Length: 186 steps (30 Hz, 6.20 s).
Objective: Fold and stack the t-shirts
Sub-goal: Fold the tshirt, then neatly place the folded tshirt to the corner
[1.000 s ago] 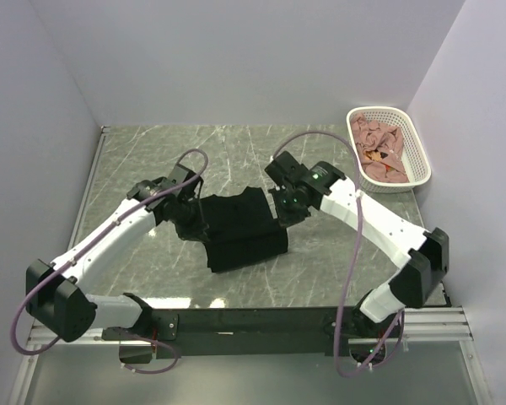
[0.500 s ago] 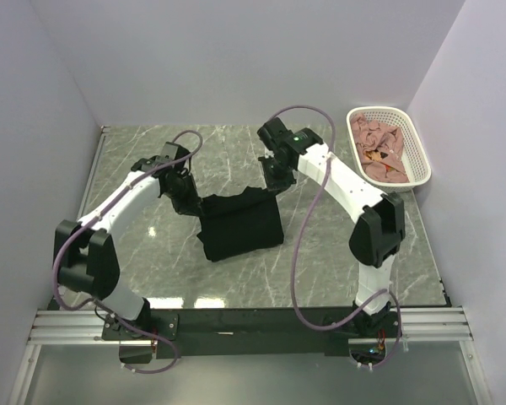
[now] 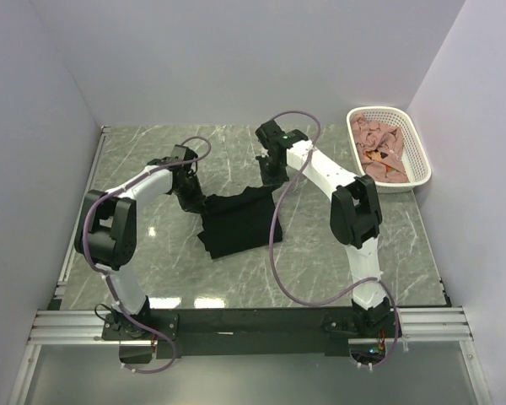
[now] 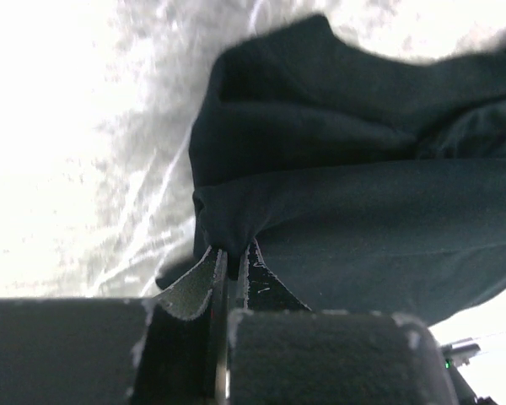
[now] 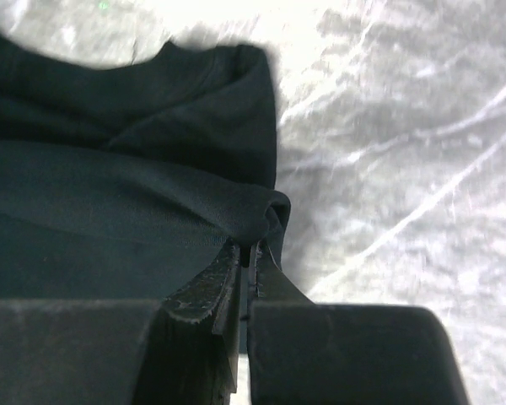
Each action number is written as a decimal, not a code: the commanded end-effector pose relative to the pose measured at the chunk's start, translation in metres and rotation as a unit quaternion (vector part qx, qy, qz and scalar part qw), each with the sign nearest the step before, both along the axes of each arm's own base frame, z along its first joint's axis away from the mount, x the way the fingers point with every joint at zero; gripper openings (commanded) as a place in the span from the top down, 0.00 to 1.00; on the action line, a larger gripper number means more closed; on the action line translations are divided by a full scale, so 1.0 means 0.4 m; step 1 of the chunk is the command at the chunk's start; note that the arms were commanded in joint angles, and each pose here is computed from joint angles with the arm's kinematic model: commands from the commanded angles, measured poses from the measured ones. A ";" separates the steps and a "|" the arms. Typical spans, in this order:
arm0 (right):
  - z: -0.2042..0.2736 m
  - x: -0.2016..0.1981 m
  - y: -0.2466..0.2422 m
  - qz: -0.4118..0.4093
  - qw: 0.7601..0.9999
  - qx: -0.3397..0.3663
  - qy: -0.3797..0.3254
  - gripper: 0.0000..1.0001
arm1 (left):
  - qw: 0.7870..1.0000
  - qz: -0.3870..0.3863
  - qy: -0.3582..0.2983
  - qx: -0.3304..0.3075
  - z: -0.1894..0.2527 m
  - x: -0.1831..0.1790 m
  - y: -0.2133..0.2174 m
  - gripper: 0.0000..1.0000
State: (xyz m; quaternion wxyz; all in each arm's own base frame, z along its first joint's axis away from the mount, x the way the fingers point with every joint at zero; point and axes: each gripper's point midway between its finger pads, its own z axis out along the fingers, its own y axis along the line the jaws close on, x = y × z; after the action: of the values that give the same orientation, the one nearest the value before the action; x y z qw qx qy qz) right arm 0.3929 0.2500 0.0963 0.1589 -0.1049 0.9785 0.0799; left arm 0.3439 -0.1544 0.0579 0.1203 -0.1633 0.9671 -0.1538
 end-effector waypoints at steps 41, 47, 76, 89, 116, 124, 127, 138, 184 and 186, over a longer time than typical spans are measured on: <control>0.038 0.132 0.182 0.076 0.901 0.425 -0.037 0.55 | 0.963 -0.007 -0.205 -0.175 0.050 0.184 -0.094 0.52; -0.028 0.238 0.123 -0.003 0.873 0.488 -0.014 0.55 | 0.962 0.012 -0.183 -0.203 -0.015 0.248 -0.081 0.54; 0.076 -0.175 0.236 0.026 0.846 0.531 0.053 0.67 | 0.952 -0.026 -0.167 -0.254 0.086 -0.102 -0.194 0.68; -0.127 -0.221 0.163 -0.029 0.864 0.490 0.114 0.75 | 0.974 0.047 -0.062 -0.214 -0.138 -0.230 -0.078 0.75; -0.023 -0.252 0.071 0.023 0.873 0.486 0.042 0.77 | 0.982 0.033 -0.106 -0.155 -0.064 -0.213 -0.026 0.73; 0.027 -0.326 0.260 0.077 0.846 0.522 0.071 0.77 | 0.984 0.033 -0.099 -0.144 -0.089 -0.220 -0.018 0.73; -0.038 -0.328 0.295 0.060 0.846 0.521 0.095 0.77 | 0.984 0.035 -0.092 -0.146 -0.098 -0.228 -0.018 0.73; -0.202 -0.339 0.247 0.014 0.873 0.471 0.123 0.77 | 0.988 0.042 -0.091 -0.119 -0.114 -0.239 0.008 0.73; 0.000 0.089 -0.057 -0.106 0.914 0.391 -0.033 0.63 | 0.970 0.111 -0.211 -0.044 0.153 0.205 0.137 0.58; -0.010 0.040 -0.086 -0.119 0.932 0.341 -0.025 0.59 | 0.966 0.107 -0.236 -0.007 0.224 0.171 0.174 0.56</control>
State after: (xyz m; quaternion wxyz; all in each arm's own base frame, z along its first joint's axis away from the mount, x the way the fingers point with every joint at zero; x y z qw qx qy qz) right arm 0.4321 0.2382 0.0875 0.2057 0.0815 0.8570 0.4655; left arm 0.4223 -0.1161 0.0950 0.2913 -0.2521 0.8882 -0.2503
